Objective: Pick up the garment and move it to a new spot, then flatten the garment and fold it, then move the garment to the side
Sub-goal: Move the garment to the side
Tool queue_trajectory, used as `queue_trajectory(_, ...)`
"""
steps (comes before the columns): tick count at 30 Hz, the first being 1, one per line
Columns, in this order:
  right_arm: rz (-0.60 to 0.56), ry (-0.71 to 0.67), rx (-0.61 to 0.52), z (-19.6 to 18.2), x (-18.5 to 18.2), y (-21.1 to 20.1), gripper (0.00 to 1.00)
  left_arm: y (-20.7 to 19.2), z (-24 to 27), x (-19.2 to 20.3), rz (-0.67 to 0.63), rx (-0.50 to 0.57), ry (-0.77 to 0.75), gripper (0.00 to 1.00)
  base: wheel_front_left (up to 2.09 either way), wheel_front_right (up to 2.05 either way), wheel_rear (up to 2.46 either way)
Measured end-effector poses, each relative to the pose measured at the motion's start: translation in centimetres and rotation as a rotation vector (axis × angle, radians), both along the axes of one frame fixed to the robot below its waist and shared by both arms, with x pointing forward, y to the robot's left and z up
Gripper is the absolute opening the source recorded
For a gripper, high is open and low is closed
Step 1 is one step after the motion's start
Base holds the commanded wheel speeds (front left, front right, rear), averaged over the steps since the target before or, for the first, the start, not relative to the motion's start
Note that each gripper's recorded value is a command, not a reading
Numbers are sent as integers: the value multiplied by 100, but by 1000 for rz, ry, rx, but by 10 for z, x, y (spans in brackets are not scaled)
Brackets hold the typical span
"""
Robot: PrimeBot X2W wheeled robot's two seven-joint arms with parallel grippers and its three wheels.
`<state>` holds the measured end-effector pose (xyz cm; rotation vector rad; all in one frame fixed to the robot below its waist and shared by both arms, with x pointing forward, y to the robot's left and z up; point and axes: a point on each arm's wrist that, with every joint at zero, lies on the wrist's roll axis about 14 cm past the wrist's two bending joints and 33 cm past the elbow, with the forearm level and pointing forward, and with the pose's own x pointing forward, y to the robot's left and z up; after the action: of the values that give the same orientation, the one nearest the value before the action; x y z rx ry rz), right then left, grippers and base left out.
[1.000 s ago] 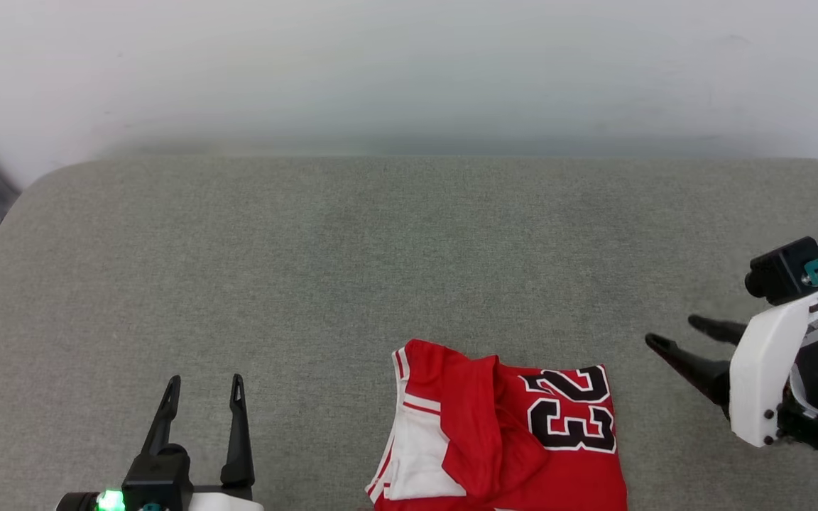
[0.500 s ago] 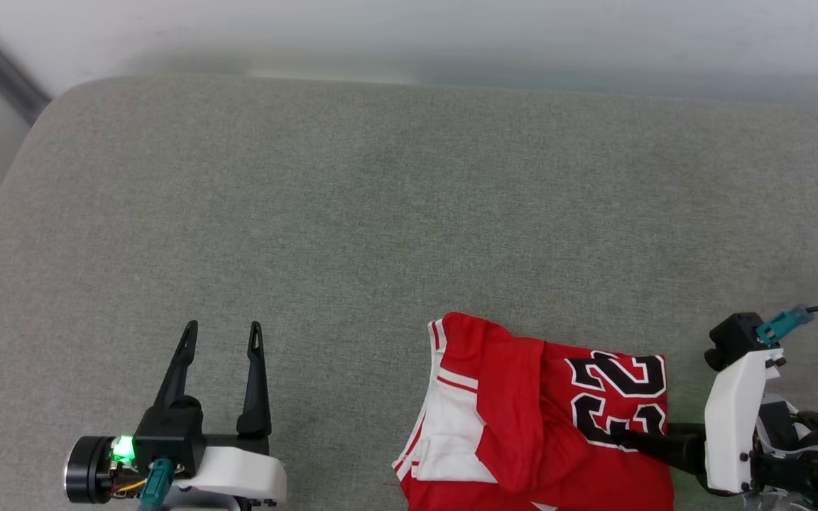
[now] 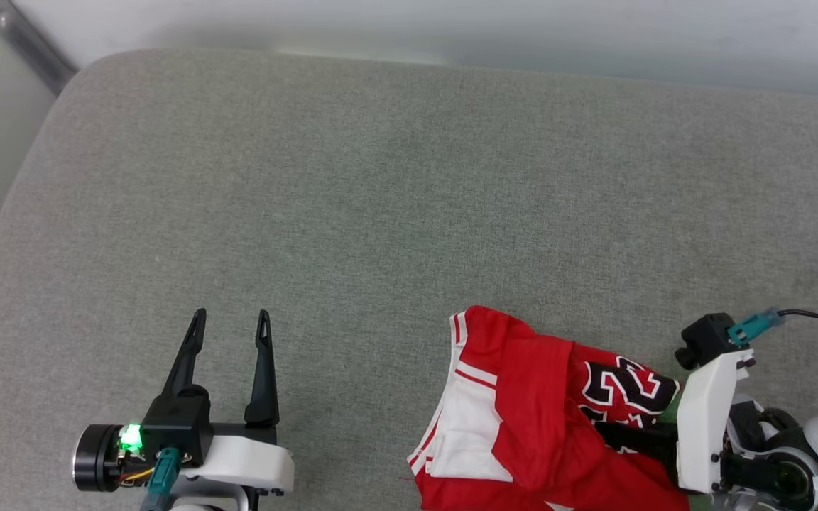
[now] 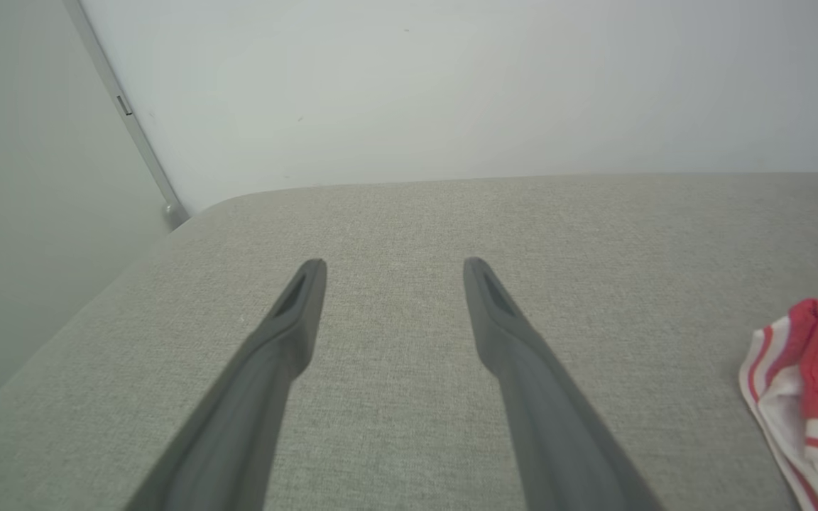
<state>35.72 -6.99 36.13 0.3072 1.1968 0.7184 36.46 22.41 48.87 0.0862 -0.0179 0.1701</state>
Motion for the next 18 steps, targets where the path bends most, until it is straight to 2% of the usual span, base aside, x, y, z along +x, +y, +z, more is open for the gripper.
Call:
queue_trajectory(5, 20, -69, 21, 18, 5, 6, 0, 0, 2, -6, 7, -4, -6, 100, 0, 0, 0)
queue_trajectory(9, 75, -183, -4, 43, 12, 2, 0, -3, 3, -8, 4, -12, -13, 100, 0, 0, 0)
queue_trajectory(14, 106, -328, -60, 83, 20, -21, 0, -20, 1, -2, -50, -32, -13, 100, 0, 0, 0)
queue_trajectory(18, 95, -397, -151, 106, 19, -56, 0, -39, 1, 9, -108, -43, -18, 100, 0, 0, 0)
